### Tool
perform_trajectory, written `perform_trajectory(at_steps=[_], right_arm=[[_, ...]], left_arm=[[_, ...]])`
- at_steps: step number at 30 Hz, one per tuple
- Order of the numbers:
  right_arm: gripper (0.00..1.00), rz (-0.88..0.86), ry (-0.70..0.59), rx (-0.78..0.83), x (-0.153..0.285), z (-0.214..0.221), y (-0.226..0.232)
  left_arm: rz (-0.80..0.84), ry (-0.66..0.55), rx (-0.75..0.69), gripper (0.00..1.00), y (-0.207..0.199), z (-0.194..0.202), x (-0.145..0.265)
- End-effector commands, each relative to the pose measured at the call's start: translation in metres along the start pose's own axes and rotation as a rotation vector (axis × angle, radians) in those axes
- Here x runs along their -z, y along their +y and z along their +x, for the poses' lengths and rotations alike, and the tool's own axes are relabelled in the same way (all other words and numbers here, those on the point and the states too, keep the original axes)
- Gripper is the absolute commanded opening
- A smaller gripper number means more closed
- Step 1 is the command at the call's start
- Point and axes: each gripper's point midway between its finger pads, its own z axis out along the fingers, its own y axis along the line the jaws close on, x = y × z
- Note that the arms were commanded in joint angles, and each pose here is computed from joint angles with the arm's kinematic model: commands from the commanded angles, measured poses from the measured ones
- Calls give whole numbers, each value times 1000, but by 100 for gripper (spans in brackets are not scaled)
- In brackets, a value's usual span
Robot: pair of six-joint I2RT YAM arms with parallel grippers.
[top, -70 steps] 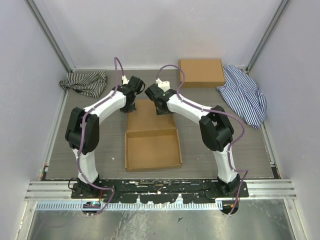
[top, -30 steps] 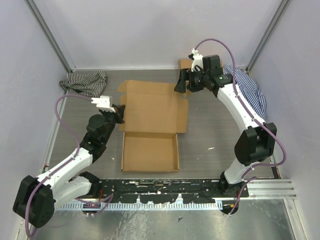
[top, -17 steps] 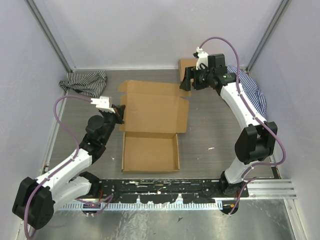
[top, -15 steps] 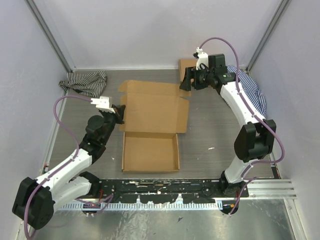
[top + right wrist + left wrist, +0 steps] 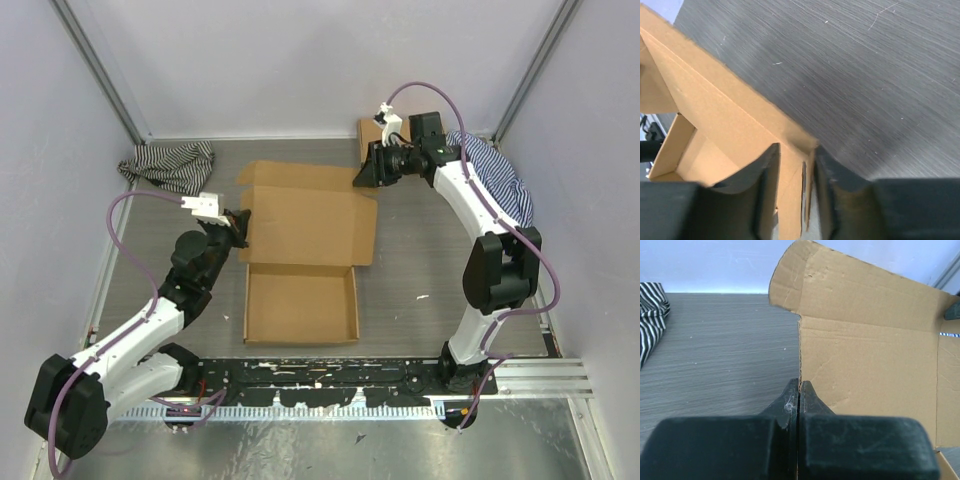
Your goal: Fold the paper box
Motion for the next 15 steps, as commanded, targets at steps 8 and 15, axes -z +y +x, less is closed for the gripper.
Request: perform_trajectory(at_steps=[8,15], right_arm=[[3,-85,-72,87,25,-23,36],[1,-54,-196,222,51,-42,64]], left_arm=[[-33,-7,6,20,0,-24,2],[-54,53,4,46,-1,-50,21]])
